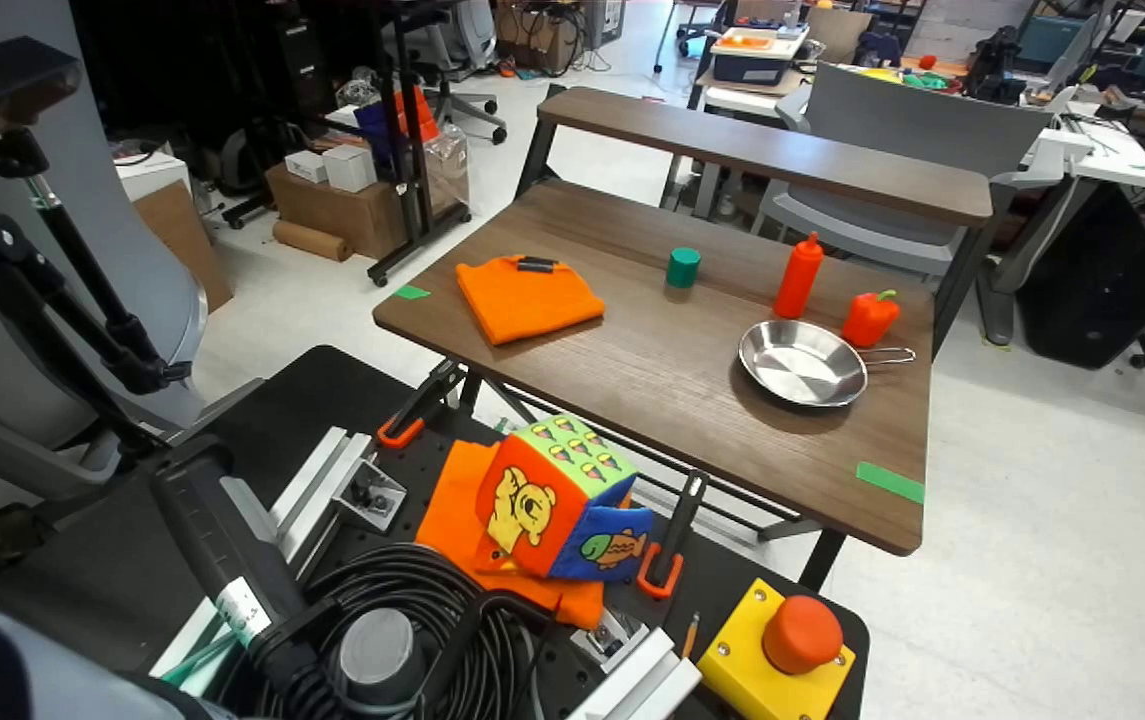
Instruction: Put the green object inside the silver pot
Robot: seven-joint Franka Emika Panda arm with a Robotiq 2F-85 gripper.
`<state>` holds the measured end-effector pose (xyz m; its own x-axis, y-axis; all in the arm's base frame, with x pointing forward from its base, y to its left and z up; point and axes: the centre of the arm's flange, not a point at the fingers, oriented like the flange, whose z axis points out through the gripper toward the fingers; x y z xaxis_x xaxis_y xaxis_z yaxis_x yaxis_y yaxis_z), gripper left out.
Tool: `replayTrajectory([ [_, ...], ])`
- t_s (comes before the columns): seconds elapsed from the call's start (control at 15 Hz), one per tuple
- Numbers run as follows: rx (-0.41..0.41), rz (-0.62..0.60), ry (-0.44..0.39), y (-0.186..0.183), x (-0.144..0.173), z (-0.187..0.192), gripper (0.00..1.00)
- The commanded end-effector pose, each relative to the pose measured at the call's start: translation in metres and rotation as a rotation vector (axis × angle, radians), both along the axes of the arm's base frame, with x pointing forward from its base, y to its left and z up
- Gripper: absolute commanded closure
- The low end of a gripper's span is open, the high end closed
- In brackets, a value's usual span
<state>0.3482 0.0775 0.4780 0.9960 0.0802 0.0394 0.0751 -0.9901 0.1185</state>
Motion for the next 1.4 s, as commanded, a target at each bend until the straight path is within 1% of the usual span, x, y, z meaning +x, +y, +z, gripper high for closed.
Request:
replayTrajectory([
  [0.0, 0.071, -0.086, -0.011, -0.031, 0.08, -0.025, 0.0],
  [0.2, 0.102, -0.168, -0.006, -0.057, 0.132, -0.055, 0.0],
  [0.4, 0.096, -0.24, 0.033, -0.074, 0.181, -0.091, 0.0],
  [0.6, 0.086, -0.304, 0.085, -0.081, 0.222, -0.125, 0.0],
  [0.8, 0.102, -0.379, 0.112, -0.085, 0.259, -0.155, 0.0],
  [0.93, 0.107, -0.441, 0.114, -0.087, 0.279, -0.172, 0.0],
  [1.2, 0.109, -0.525, 0.117, -0.09, 0.316, -0.207, 0.0],
  [1.33, 0.118, -0.558, 0.139, -0.087, 0.329, -0.228, 0.0],
])
